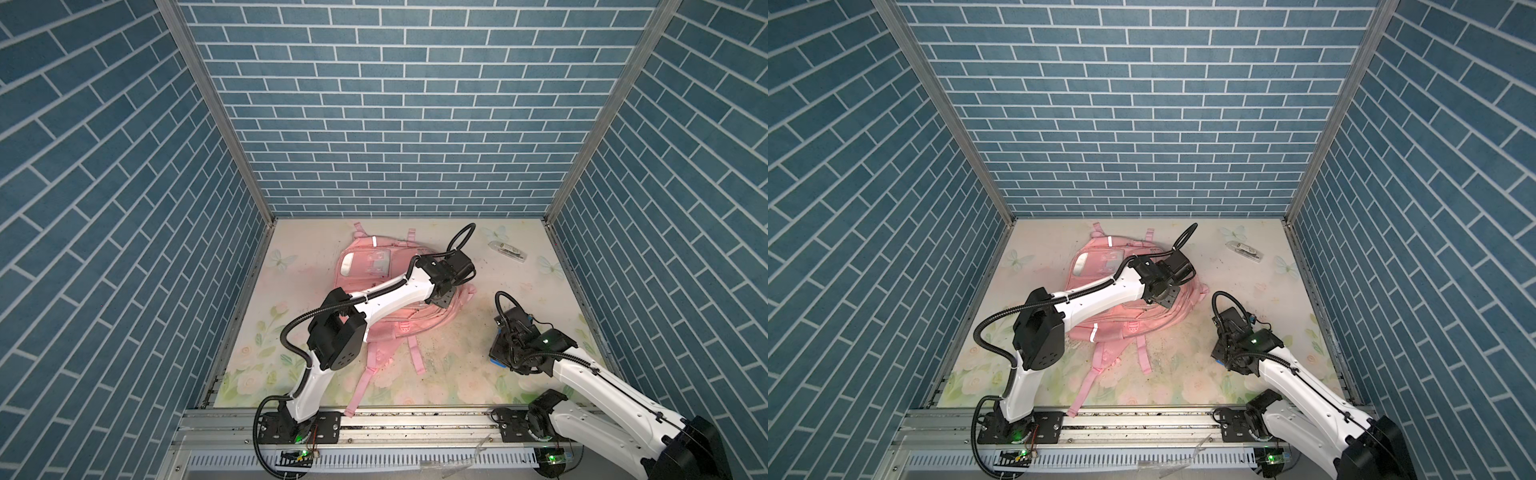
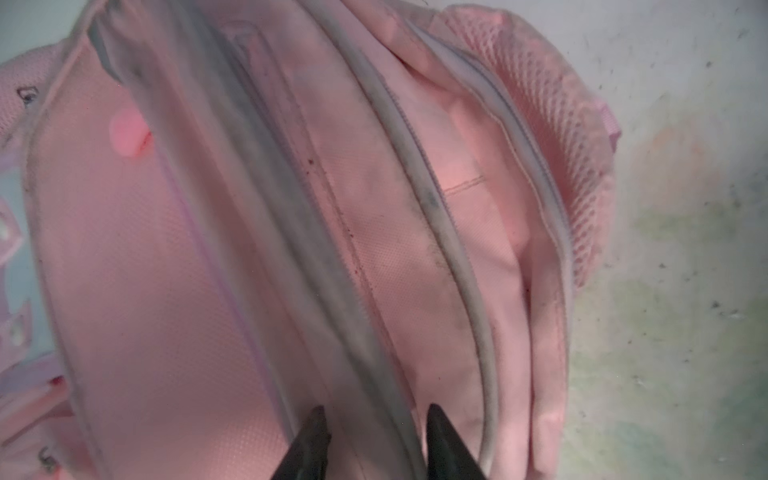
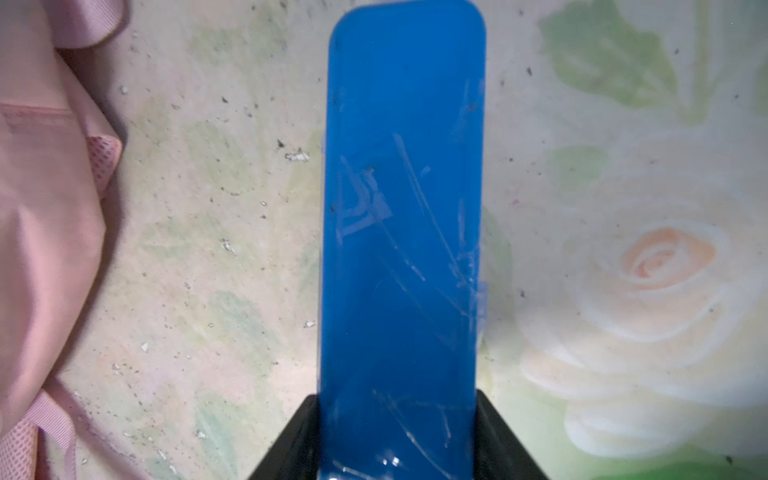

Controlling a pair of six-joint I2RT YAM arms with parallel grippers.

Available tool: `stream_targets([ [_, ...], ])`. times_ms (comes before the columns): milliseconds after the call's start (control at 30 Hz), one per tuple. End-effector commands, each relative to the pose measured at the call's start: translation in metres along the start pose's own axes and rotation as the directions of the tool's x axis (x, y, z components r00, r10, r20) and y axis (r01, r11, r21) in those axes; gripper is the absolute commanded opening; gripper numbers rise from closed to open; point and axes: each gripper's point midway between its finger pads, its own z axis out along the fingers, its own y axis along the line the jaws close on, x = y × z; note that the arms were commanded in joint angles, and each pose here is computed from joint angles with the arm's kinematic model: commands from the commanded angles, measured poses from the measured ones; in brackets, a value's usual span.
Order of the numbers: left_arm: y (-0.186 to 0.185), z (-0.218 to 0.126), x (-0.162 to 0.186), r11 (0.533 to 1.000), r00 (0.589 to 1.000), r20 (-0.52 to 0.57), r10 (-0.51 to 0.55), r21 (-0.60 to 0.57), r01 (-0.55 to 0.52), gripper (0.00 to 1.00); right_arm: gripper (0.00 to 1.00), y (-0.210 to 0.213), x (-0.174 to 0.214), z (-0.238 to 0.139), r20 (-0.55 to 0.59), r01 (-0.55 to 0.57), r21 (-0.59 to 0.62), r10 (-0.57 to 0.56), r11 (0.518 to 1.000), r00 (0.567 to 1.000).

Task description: Pack the student bag

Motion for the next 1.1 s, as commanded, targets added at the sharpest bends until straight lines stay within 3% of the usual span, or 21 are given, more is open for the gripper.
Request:
stream_targets([
  [0, 0.019, -0.021, -0.006, 0.996, 1.0, 0.028, 0.011, -0.086, -0.009, 0.09, 0.5, 0.015, -0.025, -0.016, 0.107, 0.039, -0.046, -0.034, 0.998, 0.994],
  [33, 0.02, -0.027, -0.01, 0.997, 0.999, 0.053, 0.004, -0.083, 0.0, 0.01, 0.49, 0.02, -0.029, -0.019, 0.126, 0.052, -0.065, -0.044, 0.997, 0.991],
  [267, 0.034, -0.084, -0.037, 0.991, 0.96, 0.245, -0.136, 0.055, 0.126, 0.0, 0.46, 0.065, -0.065, -0.051, 0.282, 0.13, -0.221, -0.065, 0.967, 0.957],
  [533, 0.072, -0.129, -0.037, 0.933, 0.84, 0.416, -0.35, 0.241, 0.269, 0.0, 0.44, 0.147, -0.113, -0.099, 0.42, 0.202, -0.443, 0.003, 0.873, 0.907],
  [633, 0.09, -0.13, -0.031, 0.897, 0.797, 0.424, -0.43, 0.305, 0.321, 0.0, 0.44, 0.18, -0.121, -0.106, 0.417, 0.227, -0.509, 0.007, 0.83, 0.909],
  [1067, 0.106, -0.133, -0.022, 0.865, 0.758, 0.436, -0.485, 0.365, 0.344, 0.0, 0.45, 0.302, -0.086, -0.088, 0.299, 0.279, -0.653, -0.1, 0.704, 0.949],
])
